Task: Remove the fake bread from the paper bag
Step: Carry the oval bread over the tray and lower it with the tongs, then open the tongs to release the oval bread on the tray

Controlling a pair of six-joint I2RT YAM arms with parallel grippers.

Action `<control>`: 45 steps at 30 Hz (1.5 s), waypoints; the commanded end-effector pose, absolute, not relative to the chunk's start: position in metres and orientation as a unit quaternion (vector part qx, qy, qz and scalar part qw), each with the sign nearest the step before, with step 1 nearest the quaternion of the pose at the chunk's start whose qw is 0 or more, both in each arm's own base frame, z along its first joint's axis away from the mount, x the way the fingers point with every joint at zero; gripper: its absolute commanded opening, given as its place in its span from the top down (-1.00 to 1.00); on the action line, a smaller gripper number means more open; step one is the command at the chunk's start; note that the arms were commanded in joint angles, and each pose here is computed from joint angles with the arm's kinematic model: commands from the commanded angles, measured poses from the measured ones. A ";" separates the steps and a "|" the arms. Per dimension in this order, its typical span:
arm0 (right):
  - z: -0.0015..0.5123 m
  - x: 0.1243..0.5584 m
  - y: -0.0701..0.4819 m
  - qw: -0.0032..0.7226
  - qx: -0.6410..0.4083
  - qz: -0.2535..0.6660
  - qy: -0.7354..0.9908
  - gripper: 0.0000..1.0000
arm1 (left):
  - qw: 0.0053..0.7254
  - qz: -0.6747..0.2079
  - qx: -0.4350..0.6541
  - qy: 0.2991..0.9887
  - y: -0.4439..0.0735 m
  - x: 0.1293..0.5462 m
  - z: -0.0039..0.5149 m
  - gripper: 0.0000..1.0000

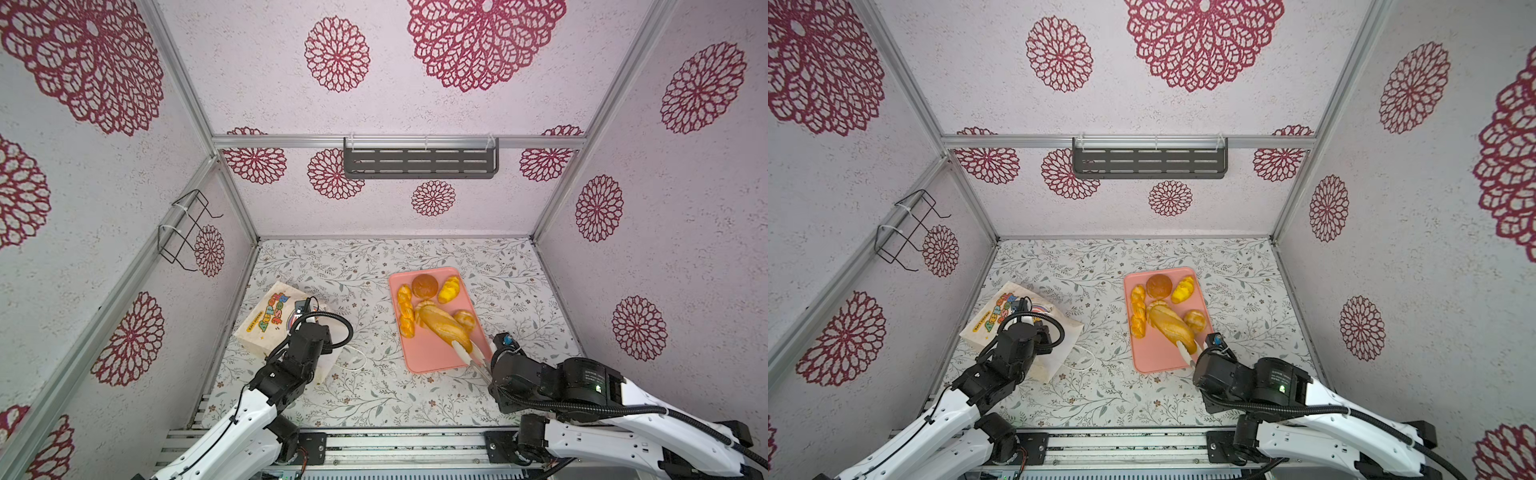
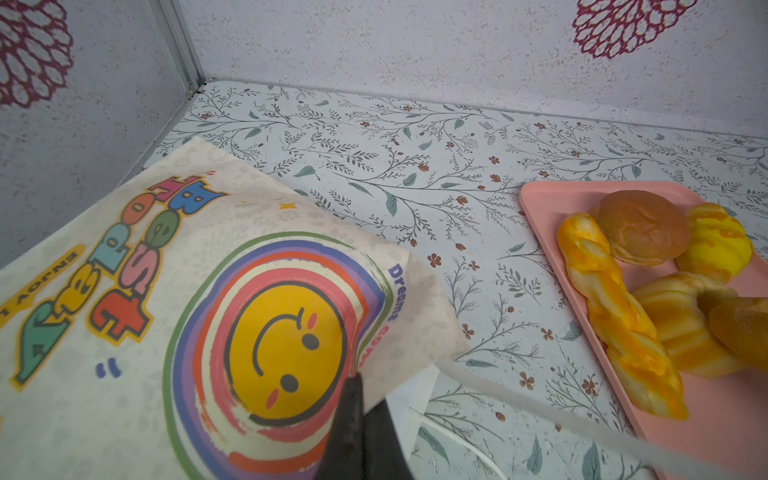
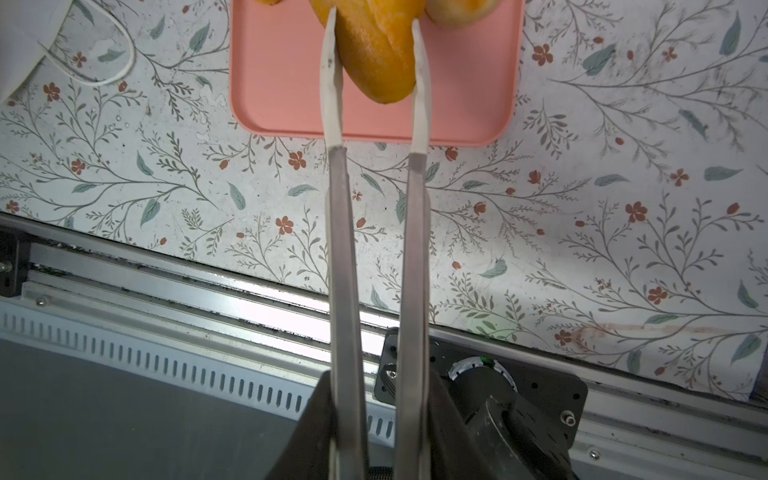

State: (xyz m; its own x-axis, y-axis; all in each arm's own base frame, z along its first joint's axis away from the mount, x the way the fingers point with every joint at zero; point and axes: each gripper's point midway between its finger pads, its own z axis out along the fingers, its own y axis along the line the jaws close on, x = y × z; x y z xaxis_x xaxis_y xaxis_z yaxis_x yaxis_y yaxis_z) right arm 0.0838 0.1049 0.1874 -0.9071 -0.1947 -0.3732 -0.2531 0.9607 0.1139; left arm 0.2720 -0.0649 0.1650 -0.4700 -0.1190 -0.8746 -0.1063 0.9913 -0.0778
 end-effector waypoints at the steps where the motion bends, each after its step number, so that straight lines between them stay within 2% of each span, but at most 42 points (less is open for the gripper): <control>1: 0.178 0.081 0.103 0.169 -0.099 0.076 0.978 1.00 | 0.510 -0.017 -0.074 0.857 -0.065 0.272 0.164 1.00; 4: 0.169 0.083 0.114 0.162 -0.104 0.074 0.979 0.98 | 0.509 -0.021 -0.076 0.857 -0.066 0.272 0.164 1.00; 7: 0.164 0.089 0.130 0.167 -0.108 0.080 0.977 0.75 | 0.509 -0.022 -0.077 0.857 -0.066 0.272 0.165 1.00; 12: 0.156 0.100 0.159 0.178 -0.114 0.100 0.972 0.58 | 0.508 -0.023 -0.077 0.858 -0.066 0.270 0.165 1.00; 17: 0.151 0.110 0.164 0.178 -0.099 0.093 0.975 0.33 | 0.507 -0.021 -0.077 0.858 -0.064 0.268 0.166 1.00; 26: 0.157 0.105 0.148 0.184 -0.067 0.110 0.974 0.21 | 0.505 -0.022 -0.080 0.859 -0.064 0.267 0.160 1.00; 34: 0.172 0.108 0.142 0.200 -0.062 0.108 0.972 0.21 | 0.507 -0.026 -0.080 0.858 -0.065 0.269 0.162 1.00; 38: 0.189 0.119 0.156 0.223 -0.074 0.115 0.965 0.28 | 0.506 -0.027 -0.081 0.858 -0.065 0.268 0.163 1.00; 41: 0.204 0.129 0.170 0.239 -0.085 0.124 0.959 0.46 | 0.506 -0.031 -0.081 0.858 -0.066 0.268 0.162 1.00; 45: 0.215 0.142 0.191 0.248 -0.101 0.144 0.953 0.79 | 0.506 -0.031 -0.082 0.858 -0.065 0.267 0.163 1.00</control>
